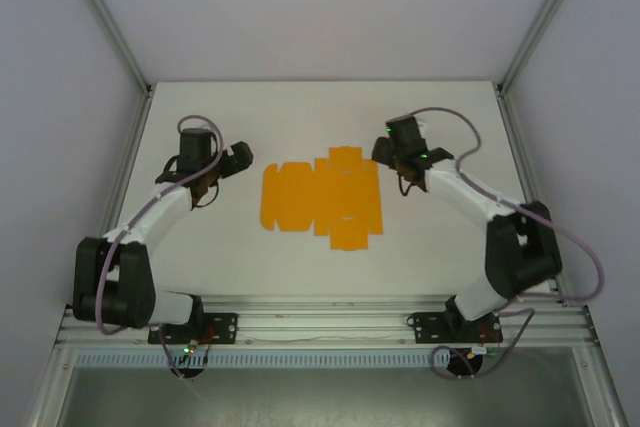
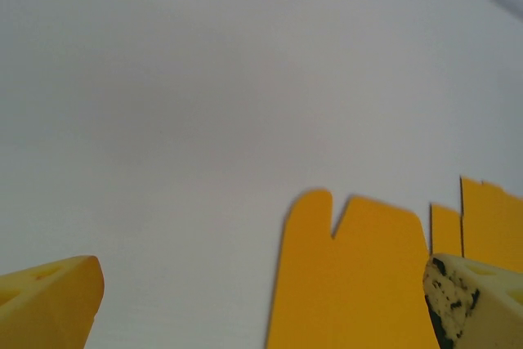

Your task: Assemble paper box

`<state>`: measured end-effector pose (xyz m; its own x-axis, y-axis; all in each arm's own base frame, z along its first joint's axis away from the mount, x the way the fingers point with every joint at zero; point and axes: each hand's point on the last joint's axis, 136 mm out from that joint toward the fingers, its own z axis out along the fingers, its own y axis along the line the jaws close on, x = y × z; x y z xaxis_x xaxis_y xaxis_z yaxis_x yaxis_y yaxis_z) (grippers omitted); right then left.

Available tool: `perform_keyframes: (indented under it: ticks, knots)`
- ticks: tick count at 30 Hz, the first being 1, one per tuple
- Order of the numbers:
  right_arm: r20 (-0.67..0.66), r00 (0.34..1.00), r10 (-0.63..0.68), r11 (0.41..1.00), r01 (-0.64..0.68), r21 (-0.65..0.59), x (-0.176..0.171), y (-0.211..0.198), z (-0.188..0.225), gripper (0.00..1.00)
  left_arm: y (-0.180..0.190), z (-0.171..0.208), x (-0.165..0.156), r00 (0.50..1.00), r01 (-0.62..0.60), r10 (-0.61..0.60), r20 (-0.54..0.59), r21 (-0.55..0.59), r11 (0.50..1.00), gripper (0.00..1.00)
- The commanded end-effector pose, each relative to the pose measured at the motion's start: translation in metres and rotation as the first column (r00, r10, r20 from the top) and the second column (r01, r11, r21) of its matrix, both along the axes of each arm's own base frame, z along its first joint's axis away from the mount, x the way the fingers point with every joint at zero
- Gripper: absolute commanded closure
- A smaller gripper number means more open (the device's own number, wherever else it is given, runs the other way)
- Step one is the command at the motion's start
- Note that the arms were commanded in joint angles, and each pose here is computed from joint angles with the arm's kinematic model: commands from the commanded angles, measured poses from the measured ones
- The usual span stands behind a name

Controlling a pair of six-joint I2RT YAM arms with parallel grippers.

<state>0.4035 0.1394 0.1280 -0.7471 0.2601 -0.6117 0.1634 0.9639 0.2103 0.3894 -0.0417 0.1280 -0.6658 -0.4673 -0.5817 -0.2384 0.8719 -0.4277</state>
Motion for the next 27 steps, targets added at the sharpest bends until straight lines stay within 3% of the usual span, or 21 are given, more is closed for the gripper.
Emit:
perform_keyframes:
  ticks: [1, 4, 7, 11, 17, 27]
  knots:
    - [-0.227, 0.973, 0.027, 1.000, -0.028, 0.000, -0.027, 0.013, -0.045, 0.41, -0.033, -0.019, -0.010, 0.988, 0.075, -0.092, -0.127, -0.135, 0.988, 0.00]
    - [-0.271, 0.961, 0.053, 0.999, -0.053, 0.005, -0.027, 0.027, -0.065, 0.52, -0.037, -0.040, -0.010, 0.967, 0.063, -0.096, -0.238, -0.142, 0.988, 0.00]
    - [-0.298, 0.952, 0.069, 0.998, -0.068, 0.013, -0.026, 0.034, -0.077, 0.55, -0.047, -0.057, -0.010, 0.941, 0.083, -0.136, -0.311, -0.178, 0.981, 0.00]
    - [-0.341, 0.940, 0.001, 0.996, -0.030, -0.080, -0.029, 0.019, -0.094, 0.59, -0.070, -0.072, -0.010, 0.915, 0.124, -0.222, -0.337, -0.288, 0.949, 0.00]
    - [-0.425, 0.903, -0.064, 0.991, 0.007, -0.135, -0.048, 0.005, -0.130, 0.68, -0.091, -0.087, -0.022, 0.867, 0.184, -0.313, -0.388, -0.334, 0.924, 0.00]
    - [-0.458, 0.889, -0.027, 0.997, -0.007, -0.072, -0.062, 0.012, -0.149, 0.72, -0.129, -0.098, -0.039, 0.803, 0.284, -0.460, -0.379, -0.435, 0.854, 0.01]
